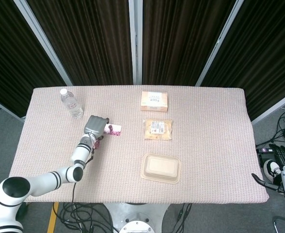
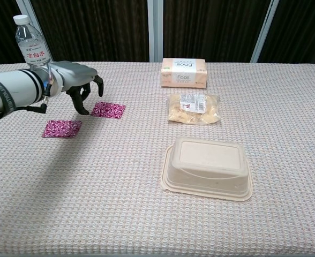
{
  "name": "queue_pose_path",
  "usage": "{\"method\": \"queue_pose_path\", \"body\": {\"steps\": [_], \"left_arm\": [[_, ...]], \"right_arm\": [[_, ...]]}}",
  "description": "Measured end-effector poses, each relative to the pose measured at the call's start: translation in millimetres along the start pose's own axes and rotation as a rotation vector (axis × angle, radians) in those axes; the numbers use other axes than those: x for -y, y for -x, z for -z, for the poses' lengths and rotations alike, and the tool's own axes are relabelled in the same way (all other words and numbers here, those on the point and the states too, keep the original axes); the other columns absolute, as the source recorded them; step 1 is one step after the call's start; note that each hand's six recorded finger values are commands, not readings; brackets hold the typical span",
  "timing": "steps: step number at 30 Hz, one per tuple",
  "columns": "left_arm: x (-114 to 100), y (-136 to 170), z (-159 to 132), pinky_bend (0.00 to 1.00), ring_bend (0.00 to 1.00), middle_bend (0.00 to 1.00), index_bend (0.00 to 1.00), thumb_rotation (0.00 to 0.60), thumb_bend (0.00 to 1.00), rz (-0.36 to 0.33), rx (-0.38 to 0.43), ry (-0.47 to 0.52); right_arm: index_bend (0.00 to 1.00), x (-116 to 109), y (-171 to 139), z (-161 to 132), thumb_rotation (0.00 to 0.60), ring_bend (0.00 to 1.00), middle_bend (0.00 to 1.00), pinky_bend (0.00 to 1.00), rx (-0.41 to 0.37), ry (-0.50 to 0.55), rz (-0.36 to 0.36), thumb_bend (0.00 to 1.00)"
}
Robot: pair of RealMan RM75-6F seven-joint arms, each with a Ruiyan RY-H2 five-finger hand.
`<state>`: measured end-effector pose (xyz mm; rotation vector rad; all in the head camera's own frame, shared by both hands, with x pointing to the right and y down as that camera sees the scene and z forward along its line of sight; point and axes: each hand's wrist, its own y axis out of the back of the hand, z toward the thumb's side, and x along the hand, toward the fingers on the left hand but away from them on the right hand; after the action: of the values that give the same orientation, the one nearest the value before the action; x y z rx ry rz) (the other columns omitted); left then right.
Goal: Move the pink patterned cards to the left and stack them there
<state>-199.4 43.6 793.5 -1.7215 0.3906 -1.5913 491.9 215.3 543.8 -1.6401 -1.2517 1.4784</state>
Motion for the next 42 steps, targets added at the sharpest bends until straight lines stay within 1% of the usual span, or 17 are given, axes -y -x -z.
{"method": "queue_pose_path", "body": {"steps": [10, 15, 22, 34, 42], "left_arm": [[1.6, -18.8, -24.3, 0.84, 0.86, 0.82, 0.38, 0.6, 0.27, 0.013, 0.015, -0.023], [2.6, -23.6, -30.4, 0.84, 0.86, 0.82, 0.4, 0.6, 0.26, 0.012, 0.014, -0.021], [5.6, -29.1, -35.8, 0.84, 0.86, 0.82, 0.4, 0.6, 0.26, 0.015, 0.014, -0.018], [10.9, -31.8, -29.6, 0.84, 0.86, 0.82, 0.4, 0.6, 0.26, 0.023, -0.001, -0.031], [10.2, -32.1, -27.5, 0.84, 0.86, 0.82, 0.49, 0.6, 0.26, 0.007, -0.008, -0.018]], "right_arm": [[0.07, -2.0, 0.6, 3.5, 0.257, 0.0, 0.09, 0.05, 0.014, -0.005, 0.001, 0.09], [0.07, -3.7, -0.8, 5.0, 0.258, 0.0, 0.09, 0.05, 0.02, -0.007, 0.004, 0.09], [0.07, -6.8, -3.4, 7.6, 0.258, 0.0, 0.09, 0.05, 0.031, -0.01, 0.01, 0.09], [0.07, -6.4, -4.1, 7.6, 0.259, 0.0, 0.1, 0.05, 0.033, -0.01, 0.007, 0.09], [0.07, -5.8, -5.0, 6.5, 0.259, 0.0, 0.1, 0.05, 0.03, -0.009, 0.006, 0.09]]}}
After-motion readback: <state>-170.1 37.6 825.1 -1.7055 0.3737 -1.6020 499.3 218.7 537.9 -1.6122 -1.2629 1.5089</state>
